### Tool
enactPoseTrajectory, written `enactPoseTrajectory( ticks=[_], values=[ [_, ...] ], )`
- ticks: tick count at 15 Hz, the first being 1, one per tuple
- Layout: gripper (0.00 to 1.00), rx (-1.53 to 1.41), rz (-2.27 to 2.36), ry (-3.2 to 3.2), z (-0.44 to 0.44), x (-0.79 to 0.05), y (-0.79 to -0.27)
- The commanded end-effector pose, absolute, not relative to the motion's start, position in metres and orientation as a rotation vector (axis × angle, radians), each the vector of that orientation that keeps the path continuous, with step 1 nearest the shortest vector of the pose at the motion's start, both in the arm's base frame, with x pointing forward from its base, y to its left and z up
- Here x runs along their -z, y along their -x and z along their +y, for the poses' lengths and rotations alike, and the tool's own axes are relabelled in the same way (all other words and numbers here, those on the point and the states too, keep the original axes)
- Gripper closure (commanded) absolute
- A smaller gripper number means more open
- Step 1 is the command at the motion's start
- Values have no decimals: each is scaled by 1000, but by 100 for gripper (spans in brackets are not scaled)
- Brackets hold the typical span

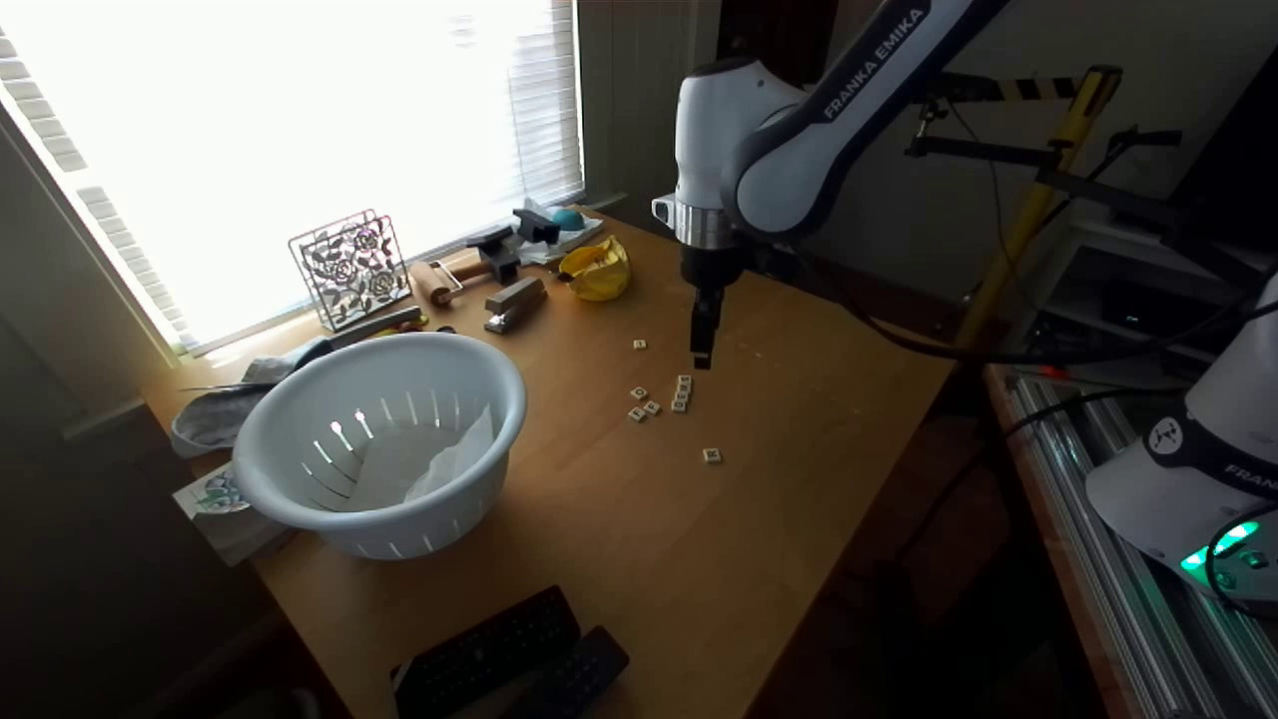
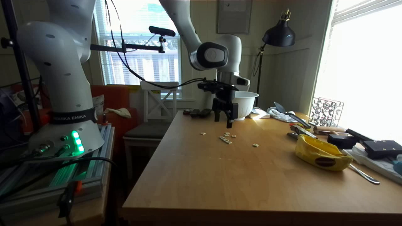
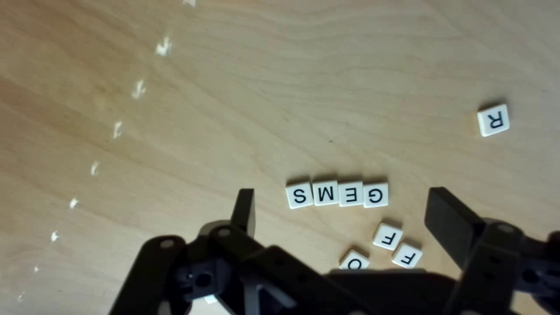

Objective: Slide the letter R backwards then put the rest of the letters together

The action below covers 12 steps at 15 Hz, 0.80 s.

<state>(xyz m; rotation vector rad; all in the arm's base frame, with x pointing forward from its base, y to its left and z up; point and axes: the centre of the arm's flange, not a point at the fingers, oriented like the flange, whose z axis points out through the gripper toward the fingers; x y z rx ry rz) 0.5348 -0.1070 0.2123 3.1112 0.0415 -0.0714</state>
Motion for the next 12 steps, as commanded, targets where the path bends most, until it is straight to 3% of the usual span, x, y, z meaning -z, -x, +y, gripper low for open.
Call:
enactPoseTrajectory(
  ticks=[1,12],
  values=[
    [0,92,41,-3084,-104,-225,-522],
    [0,79,34,-3102,-111,-222,-529]
  ],
)
